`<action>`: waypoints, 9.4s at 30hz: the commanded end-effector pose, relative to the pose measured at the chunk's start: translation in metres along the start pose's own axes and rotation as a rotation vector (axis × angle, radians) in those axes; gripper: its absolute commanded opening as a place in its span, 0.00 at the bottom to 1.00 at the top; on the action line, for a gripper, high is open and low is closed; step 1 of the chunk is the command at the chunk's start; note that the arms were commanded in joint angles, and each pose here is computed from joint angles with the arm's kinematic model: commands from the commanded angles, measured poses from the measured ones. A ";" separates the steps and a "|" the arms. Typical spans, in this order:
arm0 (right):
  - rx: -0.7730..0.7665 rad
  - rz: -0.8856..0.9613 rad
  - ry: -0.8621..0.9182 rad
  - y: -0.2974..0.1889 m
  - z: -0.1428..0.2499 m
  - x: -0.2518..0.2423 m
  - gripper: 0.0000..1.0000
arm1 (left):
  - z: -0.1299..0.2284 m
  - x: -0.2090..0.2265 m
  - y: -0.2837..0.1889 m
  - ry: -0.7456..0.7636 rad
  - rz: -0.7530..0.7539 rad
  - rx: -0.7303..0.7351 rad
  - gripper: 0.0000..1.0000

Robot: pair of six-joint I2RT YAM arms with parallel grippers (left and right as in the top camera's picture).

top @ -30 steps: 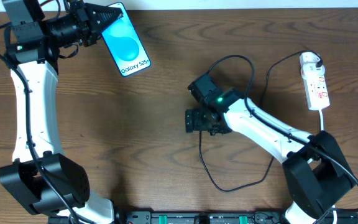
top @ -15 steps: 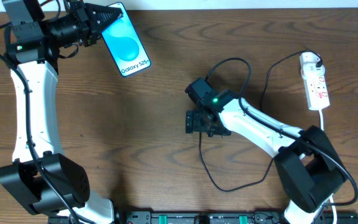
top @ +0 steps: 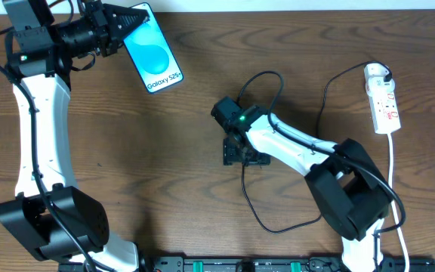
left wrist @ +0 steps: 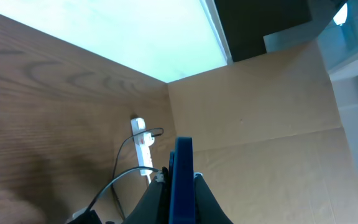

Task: Plug charger to phone and switch on socket
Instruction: 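Lower the right gripper onto the black cable's USB-C plug, then grasp the cable plug and lift it toward the phone with the right gripper, then push the plug up into the phone's bottom port with the right gripper, then open the right gripper and withdraw it toward the power strip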

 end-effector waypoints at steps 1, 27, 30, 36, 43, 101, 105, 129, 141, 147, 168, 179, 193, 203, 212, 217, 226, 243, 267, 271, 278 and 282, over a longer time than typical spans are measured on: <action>-0.001 0.022 0.002 0.006 -0.003 0.002 0.51 | 0.003 -0.011 -0.003 0.032 0.031 0.022 0.08; -0.040 0.008 0.009 0.006 -0.010 0.002 0.02 | 0.003 -0.011 -0.003 0.032 0.031 0.022 0.07; -0.040 0.008 0.009 0.006 -0.009 0.002 0.01 | 0.003 -0.011 -0.003 0.032 0.031 0.022 0.07; -0.004 -0.056 -0.011 0.004 -0.012 0.001 0.01 | 0.002 -0.011 -0.003 0.032 0.031 0.021 0.08; 0.015 -0.787 -0.338 -0.021 -0.037 0.023 0.01 | 0.001 -0.015 -0.007 0.023 0.066 0.044 0.07; -0.737 -1.654 -0.978 -0.207 -0.073 0.024 0.01 | -0.019 -0.068 -0.009 0.210 0.192 -0.068 0.07; -0.744 -1.656 -0.972 -0.208 -0.073 0.024 0.01 | -0.018 -0.060 -0.008 0.176 0.181 -0.063 0.07; -0.756 -1.656 -0.875 -0.206 -0.084 0.017 0.01 | -0.010 -0.052 0.011 0.218 0.182 -0.013 0.07; -0.763 -1.633 -0.854 -0.200 -0.091 0.018 0.01 | -0.013 -0.051 0.011 0.212 0.170 -0.065 0.07; -0.771 -1.633 -0.844 -0.200 -0.091 0.018 0.01 | -0.013 -0.051 0.011 0.220 0.170 -0.066 0.07; -0.766 -1.623 -0.813 -0.196 -0.095 0.019 0.01 | -0.012 -0.042 0.013 0.196 0.140 -0.056 0.07; -0.764 -1.621 -0.807 -0.196 -0.096 0.020 0.01 | -0.011 -0.043 0.015 0.209 0.139 -0.059 0.07; -0.763 -1.621 -0.807 -0.195 -0.096 0.020 0.01 | -0.006 -0.045 0.026 0.212 0.149 -0.030 0.07; -0.766 -1.622 -0.804 -0.196 -0.096 0.020 0.01 | -0.005 -0.045 0.026 0.258 0.149 -0.030 0.07; -0.816 -1.633 -0.718 -0.199 -0.101 0.019 0.01 | -0.001 -0.040 0.027 0.310 0.146 0.017 0.07; -0.855 -1.637 -0.671 -0.201 -0.104 0.020 0.01 | 0.002 -0.036 0.030 0.287 0.135 0.030 0.07; -0.898 -1.644 -0.615 -0.203 -0.107 0.021 0.01 | 0.007 -0.039 0.044 0.287 0.127 0.023 0.07; -0.914 -1.635 -0.498 -0.200 -0.115 0.023 0.01 | 0.005 -0.042 0.045 0.338 0.129 -0.002 0.07; -0.949 -1.628 -0.486 -0.202 -0.119 0.014 0.99 | -0.012 -0.034 0.013 0.328 0.102 -0.081 0.07; -0.955 -1.581 -0.412 -0.196 -0.132 -0.003 0.99 | -0.019 -0.025 -0.004 0.274 0.074 -0.112 0.07; -0.745 -1.323 -0.077 -0.137 -0.166 -0.041 0.99 | -0.022 -0.018 -0.015 0.227 0.052 -0.132 0.07; -0.609 -1.172 0.036 -0.102 -0.165 -0.056 0.99 | -0.022 -0.018 -0.015 0.227 0.051 -0.133 0.07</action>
Point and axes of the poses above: each gripper's point midway between its finger pads, its own y axis out along the fingers, its own x axis along the line the jaws close on, z = x × y, the point moved 10 cm from there along -y, back along the fingers, and after that the axes turned 9 degrees about -y, right-handed, at the moved point
